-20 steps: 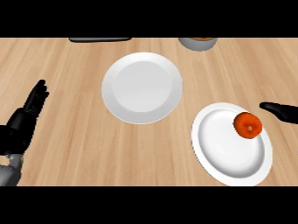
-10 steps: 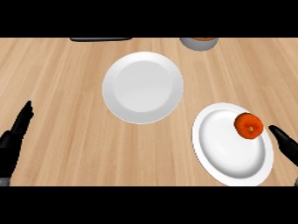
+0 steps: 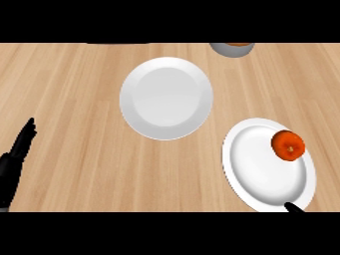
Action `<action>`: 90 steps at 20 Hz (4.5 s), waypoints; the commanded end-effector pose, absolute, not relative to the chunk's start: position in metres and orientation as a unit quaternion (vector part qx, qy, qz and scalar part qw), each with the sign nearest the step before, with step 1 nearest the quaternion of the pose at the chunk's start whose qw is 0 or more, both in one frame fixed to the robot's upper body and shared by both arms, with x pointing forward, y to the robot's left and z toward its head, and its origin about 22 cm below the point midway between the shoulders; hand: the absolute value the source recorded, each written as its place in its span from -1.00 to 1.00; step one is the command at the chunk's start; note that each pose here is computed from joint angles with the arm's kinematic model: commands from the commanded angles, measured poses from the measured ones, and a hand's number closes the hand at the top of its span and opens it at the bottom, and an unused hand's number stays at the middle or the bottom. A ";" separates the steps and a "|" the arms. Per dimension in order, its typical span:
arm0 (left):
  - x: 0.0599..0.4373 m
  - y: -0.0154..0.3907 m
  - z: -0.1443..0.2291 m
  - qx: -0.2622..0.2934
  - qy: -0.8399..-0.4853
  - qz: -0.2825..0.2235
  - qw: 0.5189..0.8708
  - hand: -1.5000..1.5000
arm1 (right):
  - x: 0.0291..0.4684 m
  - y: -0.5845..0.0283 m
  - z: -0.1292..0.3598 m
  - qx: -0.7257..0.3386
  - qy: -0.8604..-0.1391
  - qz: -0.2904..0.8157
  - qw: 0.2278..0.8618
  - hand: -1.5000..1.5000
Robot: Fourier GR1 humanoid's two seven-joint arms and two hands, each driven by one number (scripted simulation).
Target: Pick the squash from the plate and place it in the plate
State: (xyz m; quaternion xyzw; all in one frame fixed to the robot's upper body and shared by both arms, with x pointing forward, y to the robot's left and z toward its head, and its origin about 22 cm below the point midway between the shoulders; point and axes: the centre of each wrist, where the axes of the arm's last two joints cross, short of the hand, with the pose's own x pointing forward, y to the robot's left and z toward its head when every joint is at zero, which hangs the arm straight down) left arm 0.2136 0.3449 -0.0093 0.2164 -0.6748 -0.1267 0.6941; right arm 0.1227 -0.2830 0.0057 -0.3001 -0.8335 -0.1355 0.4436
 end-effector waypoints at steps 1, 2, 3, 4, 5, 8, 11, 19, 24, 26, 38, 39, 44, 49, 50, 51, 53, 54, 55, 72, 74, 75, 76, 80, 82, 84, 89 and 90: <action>0.221 0.339 -0.005 0.211 -0.674 -0.136 0.695 0.00 | 0.099 -0.293 0.011 -0.352 -0.779 -0.066 0.515 -1.00; 0.217 0.341 -0.012 0.214 -0.677 -0.132 0.692 0.00 | 0.111 -0.301 0.021 -0.360 -0.771 -0.062 0.521 -1.00; 0.213 0.333 0.001 0.212 -0.681 -0.135 0.688 0.00 | 0.105 -0.283 0.025 -0.359 -0.763 -0.075 0.533 -1.00; 0.211 0.335 -0.002 0.212 -0.677 -0.128 0.693 0.00 | 0.096 -0.287 0.030 -0.360 -0.751 -0.061 0.550 -1.00; 0.221 0.329 -0.006 0.210 -0.677 -0.141 0.691 0.00 | 0.108 -0.295 0.045 -0.362 -0.747 -0.057 0.555 -1.00; 0.220 0.334 -0.004 0.214 -0.679 -0.133 0.689 0.00 | 0.108 -0.298 0.045 -0.366 -0.711 -0.026 0.600 -1.00; 0.227 0.331 -0.006 0.199 -0.681 -0.142 0.691 0.00 | 0.138 -0.305 0.062 -0.363 -0.687 0.006 0.629 -1.00; 0.215 0.334 -0.017 0.211 -0.673 -0.129 0.697 0.00 | 0.168 -0.327 0.051 -0.383 -0.604 0.100 0.692 -1.00; 0.224 0.331 -0.003 0.209 -0.680 -0.129 0.691 0.00 | 0.186 -0.332 0.056 -0.365 -0.590 0.139 0.707 -1.00; 0.217 0.351 0.001 0.210 -0.676 -0.136 0.693 0.00 | 0.201 -0.329 0.044 -0.359 -0.587 0.145 0.711 -1.00; 0.209 0.328 0.005 0.207 -0.679 -0.128 0.693 0.00 | 0.228 -0.321 0.032 -0.318 -0.568 0.192 0.735 -1.00; 0.220 0.352 0.005 0.216 -0.677 -0.132 0.691 0.00 | 0.220 -0.313 -0.003 -0.320 -0.571 0.185 0.733 -1.00; 0.209 0.331 -0.015 0.206 -0.678 -0.132 0.693 0.00 | 0.242 -0.324 0.002 -0.320 -0.571 0.179 0.734 -1.00; 0.206 0.348 -0.007 0.215 -0.673 -0.131 0.696 0.00 | 0.255 -0.330 -0.002 -0.307 -0.569 0.191 0.738 -1.00; 0.222 0.349 0.008 0.212 -0.673 -0.133 0.696 0.00 | 0.249 -0.343 -0.031 -0.317 -0.562 0.182 0.742 -1.00; 0.219 0.340 0.003 0.211 -0.681 -0.128 0.690 0.00 | 0.246 -0.308 -0.018 -0.314 -0.575 0.188 0.732 -1.00; 0.219 0.335 0.006 0.213 -0.678 -0.131 0.691 0.00 | 0.243 -0.333 -0.021 -0.305 -0.579 0.185 0.733 1.00; 0.209 0.334 -0.004 0.210 -0.679 -0.128 0.692 0.00 | 0.264 -0.334 -0.024 -0.302 -0.602 0.165 0.721 1.00; 0.218 0.337 -0.001 0.216 -0.682 -0.133 0.685 0.00 | 0.260 -0.328 0.001 -0.308 -0.608 0.170 0.711 1.00; 0.226 0.320 0.002 0.202 -0.684 -0.147 0.686 0.00 | 0.361 -0.363 0.029 -0.419 -0.436 0.426 0.673 1.00; 0.223 0.333 0.000 0.203 -0.680 -0.139 0.691 0.00 | 0.366 -0.358 0.028 -0.451 -0.459 0.414 0.644 1.00; 0.238 0.352 -0.006 0.198 -0.680 -0.132 0.693 0.00 | 0.372 -0.370 0.046 -0.460 -0.475 0.391 0.640 1.00; 0.219 0.326 -0.007 0.196 -0.679 -0.136 0.694 0.00 | 0.372 -0.356 0.040 -0.465 -0.486 0.383 0.633 1.00; 0.234 0.331 -0.001 0.215 -0.674 -0.123 0.696 0.00 | 0.376 -0.363 0.076 -0.496 -0.543 0.356 0.577 1.00; 0.226 0.328 0.000 0.211 -0.678 -0.129 0.692 0.00 | 0.386 -0.354 0.098 -0.511 -0.575 0.335 0.544 1.00; 0.214 0.341 0.003 0.206 -0.679 -0.132 0.692 0.00 | 0.389 -0.332 0.110 -0.499 -0.615 0.328 0.515 1.00; 0.216 0.340 -0.016 0.210 -0.671 -0.128 0.699 0.00 | 0.382 -0.304 0.151 -0.410 -0.723 0.327 0.450 1.00; 0.209 0.345 -0.015 0.215 -0.672 -0.134 0.696 0.00 | 0.373 -0.292 0.148 -0.404 -0.722 0.339 0.449 1.00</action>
